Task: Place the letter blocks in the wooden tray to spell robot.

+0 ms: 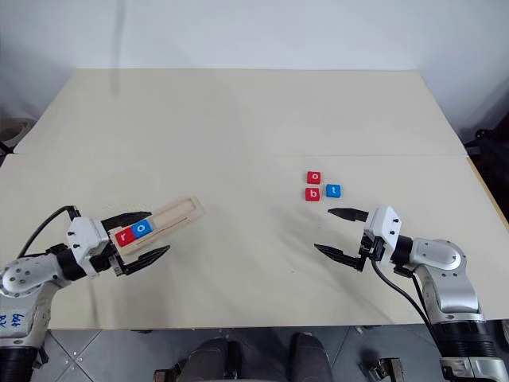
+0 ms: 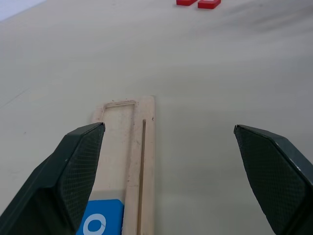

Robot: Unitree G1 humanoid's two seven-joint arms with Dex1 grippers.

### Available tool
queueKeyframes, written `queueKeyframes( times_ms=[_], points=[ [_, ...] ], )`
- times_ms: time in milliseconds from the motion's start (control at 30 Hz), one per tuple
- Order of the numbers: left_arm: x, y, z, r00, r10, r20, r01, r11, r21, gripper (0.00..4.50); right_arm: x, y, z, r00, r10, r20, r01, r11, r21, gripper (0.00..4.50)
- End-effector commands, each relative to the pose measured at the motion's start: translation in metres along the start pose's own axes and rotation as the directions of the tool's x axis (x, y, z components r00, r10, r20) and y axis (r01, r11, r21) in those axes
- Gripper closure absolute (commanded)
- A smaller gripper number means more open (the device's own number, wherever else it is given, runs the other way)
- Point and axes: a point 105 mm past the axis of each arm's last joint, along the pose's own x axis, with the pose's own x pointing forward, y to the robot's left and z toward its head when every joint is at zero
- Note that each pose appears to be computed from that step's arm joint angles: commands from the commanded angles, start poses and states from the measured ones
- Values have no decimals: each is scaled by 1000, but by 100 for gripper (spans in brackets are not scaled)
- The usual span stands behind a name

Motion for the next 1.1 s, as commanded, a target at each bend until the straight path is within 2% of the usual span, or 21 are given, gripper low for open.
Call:
queueKeyframes(
  times_ms=[33,267,500,633,733,867,967,1100],
  points=[
    [0,3,11,999,22,31,-23,1000,18,0,-4,-5,11,1000,-14,23,15,999,-43,3],
    [-20,7,5,990,138,42,-135,989,-65,0,7,-2,19,998,23,64,-20,999,-41,3],
    [-83,5,-21,915,400,-53,-403,905,-137,0,53,25,56,957,175,232,-164,984,-62,3],
    [-121,-5,-36,853,509,-117,-522,835,-173,0,67,40,69,929,231,288,-218,973,-77,3],
    [-135,-18,-46,855,493,-162,-519,818,-248,0,70,46,71,921,259,291,-245,966,-85,3],
    [-148,-22,-59,851,478,-217,-523,810,-267,0,70,51,70,915,285,285,-272,959,-84,3],
    [-141,-10,-55,876,442,-192,-479,843,-242,0,68,50,68,916,295,273,-283,955,-83,3],
    [-112,3,-43,934,320,-155,-347,916,-201,0,65,47,68,921,290,261,-277,957,-85,3]
  ],
)
